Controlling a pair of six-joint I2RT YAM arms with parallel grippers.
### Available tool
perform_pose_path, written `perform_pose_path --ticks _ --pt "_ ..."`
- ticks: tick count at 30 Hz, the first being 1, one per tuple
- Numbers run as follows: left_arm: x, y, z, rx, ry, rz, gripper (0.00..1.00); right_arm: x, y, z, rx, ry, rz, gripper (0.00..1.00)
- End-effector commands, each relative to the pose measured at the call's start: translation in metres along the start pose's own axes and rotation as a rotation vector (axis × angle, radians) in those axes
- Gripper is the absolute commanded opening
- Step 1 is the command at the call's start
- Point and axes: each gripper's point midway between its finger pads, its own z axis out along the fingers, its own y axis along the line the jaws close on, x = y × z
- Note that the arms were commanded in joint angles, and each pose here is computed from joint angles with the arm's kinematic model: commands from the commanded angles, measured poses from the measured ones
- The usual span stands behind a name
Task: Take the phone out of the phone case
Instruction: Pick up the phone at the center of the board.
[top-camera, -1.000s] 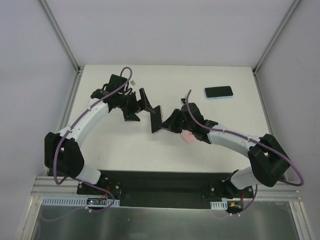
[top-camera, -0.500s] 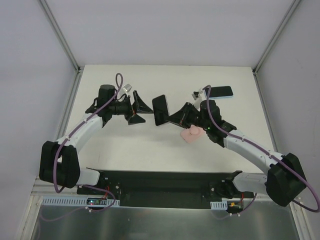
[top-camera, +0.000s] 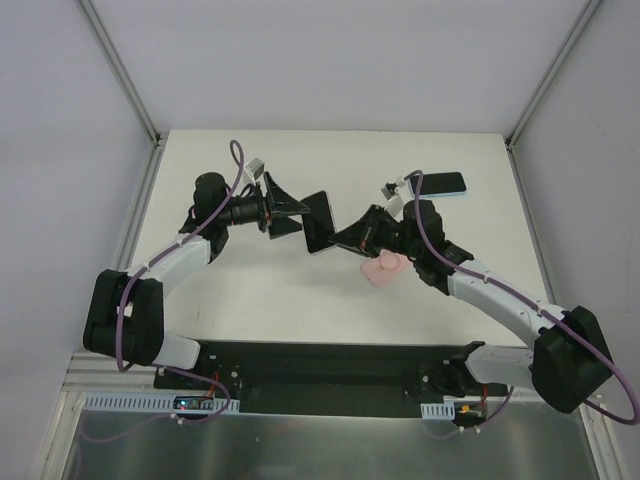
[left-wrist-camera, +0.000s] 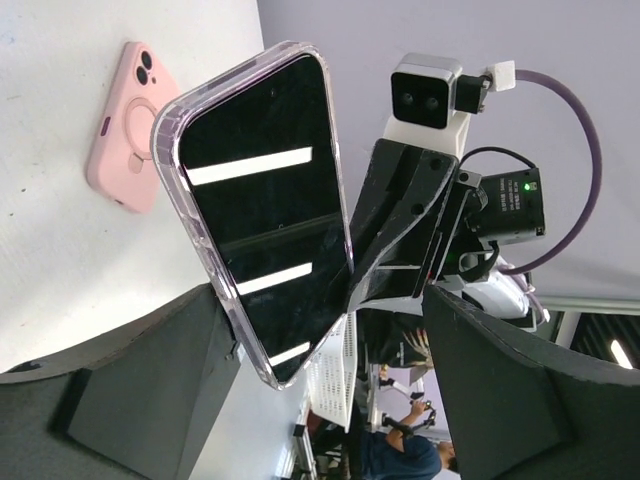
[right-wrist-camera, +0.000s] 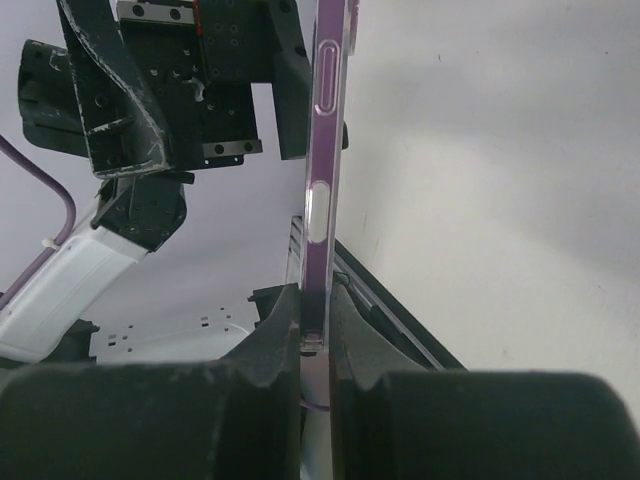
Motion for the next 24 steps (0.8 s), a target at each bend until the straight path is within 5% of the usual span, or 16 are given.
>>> perform_pose_path --ticks 1,13,19,22,24 --pt "0.006 -0.02 0.002 0.079 0.034 0.072 0.81 -0.006 0.052 -0.008 -0.199 -0.004 -0.035 0.01" --pt "0.0 -0.023 0.007 0.128 0.009 0.066 0.71 -0.008 0.068 -0.005 -0.329 -0.005 0.04 0.01" --pt "-0.004 -0.033 0.009 0.186 -0.008 0.049 0.47 -0.008 0.066 0.002 -0.337 0.005 0.054 0.01" --pt "-0.004 -0.035 0.011 0.191 -0.003 0.031 0.26 -0.007 0.062 0.006 -0.328 0.007 0.057 0.01" --pt "-0.006 -0.036 0.013 0.193 -0.009 0.023 0.0 -0.006 0.061 0.007 -0.323 0.003 0.06 0.01"
